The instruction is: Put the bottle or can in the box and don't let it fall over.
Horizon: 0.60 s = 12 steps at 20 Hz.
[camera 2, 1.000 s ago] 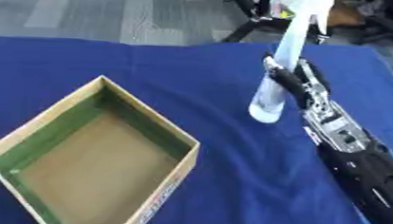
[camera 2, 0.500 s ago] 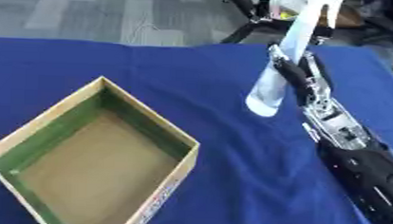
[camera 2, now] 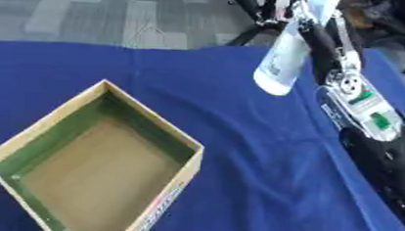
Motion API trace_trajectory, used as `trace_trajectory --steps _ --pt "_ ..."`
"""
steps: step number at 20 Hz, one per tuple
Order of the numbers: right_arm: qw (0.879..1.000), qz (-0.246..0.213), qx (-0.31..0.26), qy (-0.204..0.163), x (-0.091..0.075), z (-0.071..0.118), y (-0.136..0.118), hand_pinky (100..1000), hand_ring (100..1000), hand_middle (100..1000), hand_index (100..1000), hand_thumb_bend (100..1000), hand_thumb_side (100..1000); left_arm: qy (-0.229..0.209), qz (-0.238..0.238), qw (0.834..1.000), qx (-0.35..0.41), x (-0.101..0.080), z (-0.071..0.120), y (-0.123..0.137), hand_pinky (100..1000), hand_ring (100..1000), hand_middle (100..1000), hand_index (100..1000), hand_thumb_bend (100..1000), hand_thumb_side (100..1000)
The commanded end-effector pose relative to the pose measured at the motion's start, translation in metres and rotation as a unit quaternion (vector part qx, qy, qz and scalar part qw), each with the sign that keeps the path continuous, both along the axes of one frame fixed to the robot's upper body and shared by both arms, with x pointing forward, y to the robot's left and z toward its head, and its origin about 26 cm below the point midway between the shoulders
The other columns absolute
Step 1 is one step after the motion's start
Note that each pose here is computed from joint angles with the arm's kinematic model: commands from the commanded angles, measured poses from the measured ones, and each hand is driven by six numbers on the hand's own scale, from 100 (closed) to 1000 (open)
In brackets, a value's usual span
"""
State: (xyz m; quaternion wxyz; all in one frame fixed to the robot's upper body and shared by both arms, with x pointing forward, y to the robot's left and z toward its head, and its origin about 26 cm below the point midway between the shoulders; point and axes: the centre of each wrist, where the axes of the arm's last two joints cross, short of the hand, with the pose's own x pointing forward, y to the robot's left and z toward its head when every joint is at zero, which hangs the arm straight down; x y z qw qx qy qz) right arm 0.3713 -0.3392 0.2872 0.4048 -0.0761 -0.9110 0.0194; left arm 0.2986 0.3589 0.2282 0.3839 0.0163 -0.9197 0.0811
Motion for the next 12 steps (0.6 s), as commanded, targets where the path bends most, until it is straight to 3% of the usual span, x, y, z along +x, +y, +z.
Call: trace_trajectory --steps 1,7,12 --pt "0.999 0.02 -0.021 -0.043 -0.018 0.036 0.009 708 373 476 172 100 470 -0.011 0.007 1.0 0.015 -0.005 0.01 0.004 943 1000 1000 722 478 591" --pt "0.995 0.07 -0.033 -0.059 -0.033 0.057 0.046 741 367 459 171 100 470 0.0 0.018 1.0 0.017 -0.007 0.005 0.008 943 1000 1000 722 480 588" --pt "0.991 0.114 -0.034 -0.054 -0.04 0.058 0.074 764 374 462 171 100 470 0.004 0.034 0.999 0.016 -0.011 0.003 0.014 943 1000 1000 722 483 585"
